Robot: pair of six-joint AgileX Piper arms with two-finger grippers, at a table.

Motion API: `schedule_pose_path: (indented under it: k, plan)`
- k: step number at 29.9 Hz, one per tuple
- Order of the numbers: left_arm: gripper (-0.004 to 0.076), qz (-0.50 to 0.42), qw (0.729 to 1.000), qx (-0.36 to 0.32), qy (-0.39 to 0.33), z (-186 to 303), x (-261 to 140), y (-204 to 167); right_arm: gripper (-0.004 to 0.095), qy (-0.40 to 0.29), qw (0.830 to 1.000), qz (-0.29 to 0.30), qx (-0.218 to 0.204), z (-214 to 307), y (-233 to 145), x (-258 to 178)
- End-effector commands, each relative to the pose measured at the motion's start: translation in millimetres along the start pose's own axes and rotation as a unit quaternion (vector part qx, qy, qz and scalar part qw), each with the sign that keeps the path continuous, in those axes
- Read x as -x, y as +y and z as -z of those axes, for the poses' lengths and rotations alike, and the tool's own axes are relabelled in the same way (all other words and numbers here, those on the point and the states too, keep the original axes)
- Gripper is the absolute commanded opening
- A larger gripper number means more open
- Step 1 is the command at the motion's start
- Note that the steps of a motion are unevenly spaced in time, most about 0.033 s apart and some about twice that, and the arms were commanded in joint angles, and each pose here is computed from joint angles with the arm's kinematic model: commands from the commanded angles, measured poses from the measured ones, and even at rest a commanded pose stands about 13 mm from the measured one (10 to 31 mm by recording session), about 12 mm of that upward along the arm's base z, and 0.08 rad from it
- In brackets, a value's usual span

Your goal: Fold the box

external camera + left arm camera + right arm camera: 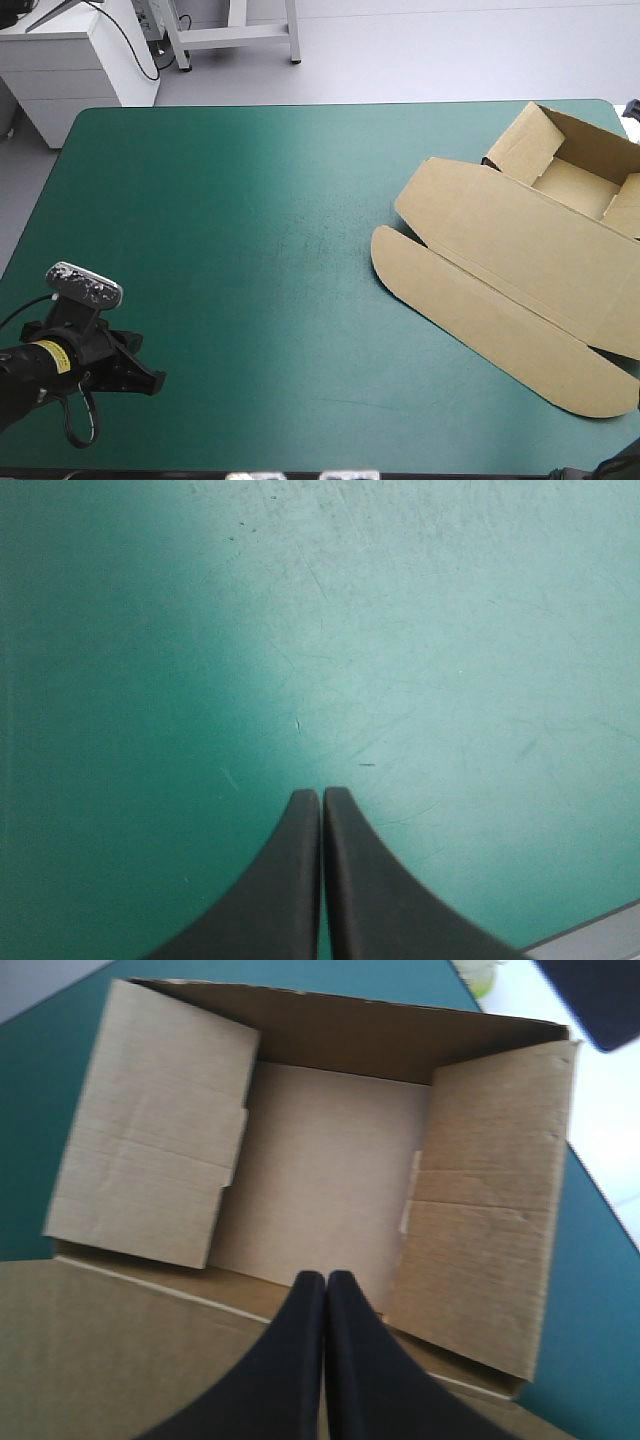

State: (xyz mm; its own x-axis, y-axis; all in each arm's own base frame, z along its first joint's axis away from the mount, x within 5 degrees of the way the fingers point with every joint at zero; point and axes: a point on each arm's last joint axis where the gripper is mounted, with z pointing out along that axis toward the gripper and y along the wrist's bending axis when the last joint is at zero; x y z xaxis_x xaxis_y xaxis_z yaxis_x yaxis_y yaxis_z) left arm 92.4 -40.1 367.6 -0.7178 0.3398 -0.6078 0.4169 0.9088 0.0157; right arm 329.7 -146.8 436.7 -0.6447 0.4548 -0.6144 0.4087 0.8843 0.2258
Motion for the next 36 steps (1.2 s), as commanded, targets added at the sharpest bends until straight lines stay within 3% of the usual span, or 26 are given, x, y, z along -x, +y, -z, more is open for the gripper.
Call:
schedule_pose_path:
  k: [1,12,17,22,26,36]
  plan:
    - [-0.0008,0.002,1.000,-0.004,-0.006,6.2,2.6,-0.7,-0.0015,-0.048,0.997,0.020,0.053,45.5,19.1,-1.4]
    - [-0.0008,0.006,0.999,-0.016,-0.038,6.5,8.5,-2.7,-0.0013,-0.050,0.979,0.148,0.127,75.0,106.6,-35.0]
    - [-0.0008,0.010,0.999,-0.026,-0.040,6.6,8.8,-4.6,-0.0012,-0.049,0.960,0.238,0.138,85.0,154.8,-61.8]
    - [-0.0008,0.010,0.999,-0.026,-0.040,6.6,8.8,-4.6,-0.0012,-0.039,0.935,0.300,0.185,102.4,188.2,-93.8]
    - [-0.0008,0.011,0.998,-0.026,-0.051,6.8,10.9,-4.5,-0.0014,-0.030,0.927,0.329,0.180,110.0,185.7,-113.5]
    - [-0.0008,0.012,0.996,-0.024,-0.090,7.8,17.9,-4.2,-0.0014,-0.010,0.922,0.352,0.160,132.4,120.4,-177.0]
